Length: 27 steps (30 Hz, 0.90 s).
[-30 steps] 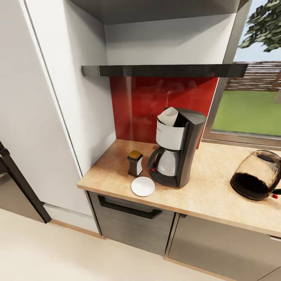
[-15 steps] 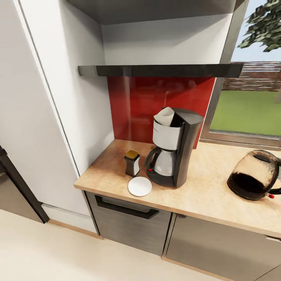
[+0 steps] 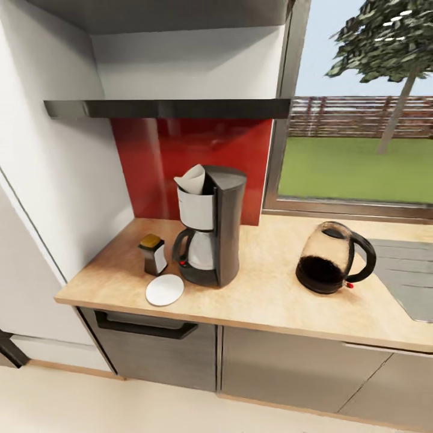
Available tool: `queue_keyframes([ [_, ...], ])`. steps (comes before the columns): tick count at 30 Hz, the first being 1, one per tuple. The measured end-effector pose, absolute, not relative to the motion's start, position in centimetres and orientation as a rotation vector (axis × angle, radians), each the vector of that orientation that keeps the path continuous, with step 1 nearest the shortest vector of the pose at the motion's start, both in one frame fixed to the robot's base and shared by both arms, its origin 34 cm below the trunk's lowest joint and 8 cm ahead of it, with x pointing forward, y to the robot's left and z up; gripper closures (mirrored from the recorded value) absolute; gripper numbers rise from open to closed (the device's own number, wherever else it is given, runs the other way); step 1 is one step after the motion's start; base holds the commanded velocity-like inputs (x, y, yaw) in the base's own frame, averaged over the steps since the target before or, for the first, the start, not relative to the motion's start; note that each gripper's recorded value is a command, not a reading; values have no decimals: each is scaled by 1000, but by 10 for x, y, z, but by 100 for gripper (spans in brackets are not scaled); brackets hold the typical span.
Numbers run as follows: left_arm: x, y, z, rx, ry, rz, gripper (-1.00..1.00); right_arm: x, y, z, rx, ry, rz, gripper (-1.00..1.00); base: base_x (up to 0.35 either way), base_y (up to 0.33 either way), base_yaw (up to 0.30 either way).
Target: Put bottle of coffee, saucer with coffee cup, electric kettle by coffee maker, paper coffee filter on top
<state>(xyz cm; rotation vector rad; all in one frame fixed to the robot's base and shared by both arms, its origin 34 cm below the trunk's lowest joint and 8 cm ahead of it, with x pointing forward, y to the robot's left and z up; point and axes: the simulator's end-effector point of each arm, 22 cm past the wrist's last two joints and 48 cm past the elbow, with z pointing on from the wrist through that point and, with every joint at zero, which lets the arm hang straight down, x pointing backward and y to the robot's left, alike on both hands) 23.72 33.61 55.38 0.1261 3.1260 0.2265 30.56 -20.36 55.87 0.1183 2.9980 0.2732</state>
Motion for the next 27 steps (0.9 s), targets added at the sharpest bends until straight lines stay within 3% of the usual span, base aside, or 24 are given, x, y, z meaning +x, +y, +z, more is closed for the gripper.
queue_keyframes([
  [11,232,336,554,127,3132,227,-100,306,-203,559,119,2998,274,-100,-52,-278,-89],
  [19,229,336,553,128,3136,227,-100,305,-204,558,120,3000,274,-100,-2,-278,196],
  [27,226,336,553,126,3141,227,-100,305,-204,558,120,3000,274,-100,0,-278,11],
])
